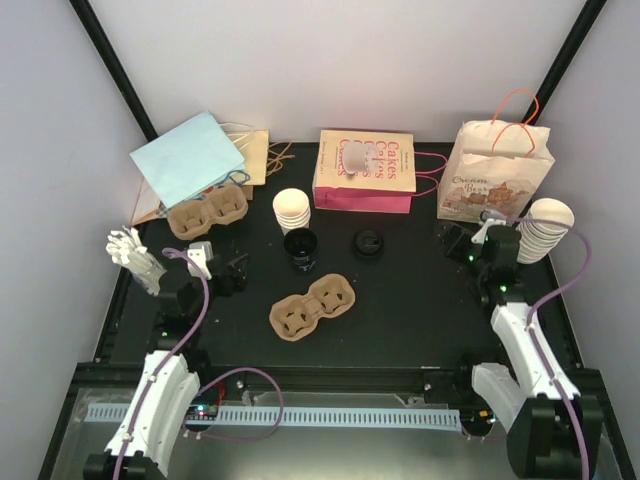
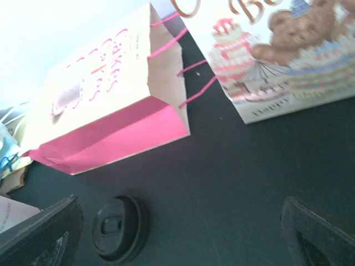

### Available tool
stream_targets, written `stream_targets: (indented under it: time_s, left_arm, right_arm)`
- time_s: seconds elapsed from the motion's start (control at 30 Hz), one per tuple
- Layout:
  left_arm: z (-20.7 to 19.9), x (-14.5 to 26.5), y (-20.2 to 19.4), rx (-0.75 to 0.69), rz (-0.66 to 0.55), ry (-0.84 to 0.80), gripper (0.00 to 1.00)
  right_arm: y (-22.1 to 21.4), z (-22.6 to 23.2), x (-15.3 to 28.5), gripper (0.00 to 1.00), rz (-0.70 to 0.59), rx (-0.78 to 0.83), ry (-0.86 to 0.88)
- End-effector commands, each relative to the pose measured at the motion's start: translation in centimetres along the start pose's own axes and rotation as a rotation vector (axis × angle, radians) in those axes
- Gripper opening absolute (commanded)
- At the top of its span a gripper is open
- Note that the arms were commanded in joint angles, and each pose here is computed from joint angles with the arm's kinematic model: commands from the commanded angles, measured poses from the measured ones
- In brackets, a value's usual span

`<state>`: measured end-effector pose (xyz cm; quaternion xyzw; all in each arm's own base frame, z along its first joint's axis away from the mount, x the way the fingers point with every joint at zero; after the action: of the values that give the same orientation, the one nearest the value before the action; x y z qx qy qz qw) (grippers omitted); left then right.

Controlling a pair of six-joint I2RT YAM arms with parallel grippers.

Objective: Pack the takeout coffee

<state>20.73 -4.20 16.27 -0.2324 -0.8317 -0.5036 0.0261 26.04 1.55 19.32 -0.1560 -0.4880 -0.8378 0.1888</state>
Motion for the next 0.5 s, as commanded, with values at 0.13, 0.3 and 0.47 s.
stream_targets:
  time_s: [0.13,0.3,0.47]
  left_arm:
    - [-0.6,0.1,0.5,-0.021,-0.022,-0.037,0.99]
    - [-0.6,0.1,0.5,-0.020,-0.020,-0.039,0.99]
    - [-0.5,0.1,0.5,-0.017,-0.022,-0.032,0.99]
  right_arm:
    - [3.9,3.0,-3.4,1.00,0.068,0.019,0.122]
    - [5.8,4.4,-4.6,1.00,0.085,0.076,0.117]
    - [8.7,5.7,-4.2,1.00,0.056,0.152,0.040]
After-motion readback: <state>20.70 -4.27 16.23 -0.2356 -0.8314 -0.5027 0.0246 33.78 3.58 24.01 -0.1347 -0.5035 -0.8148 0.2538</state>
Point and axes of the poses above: each gripper's point midway between its finger pads, its own x axis back along the fingers, its own z axis along the line the jaws close on, y = z × x, the point moved 6 cm from there along x, back along the fingers, and after that the axes turned 2 degrees about x, right-handed, at the moved point
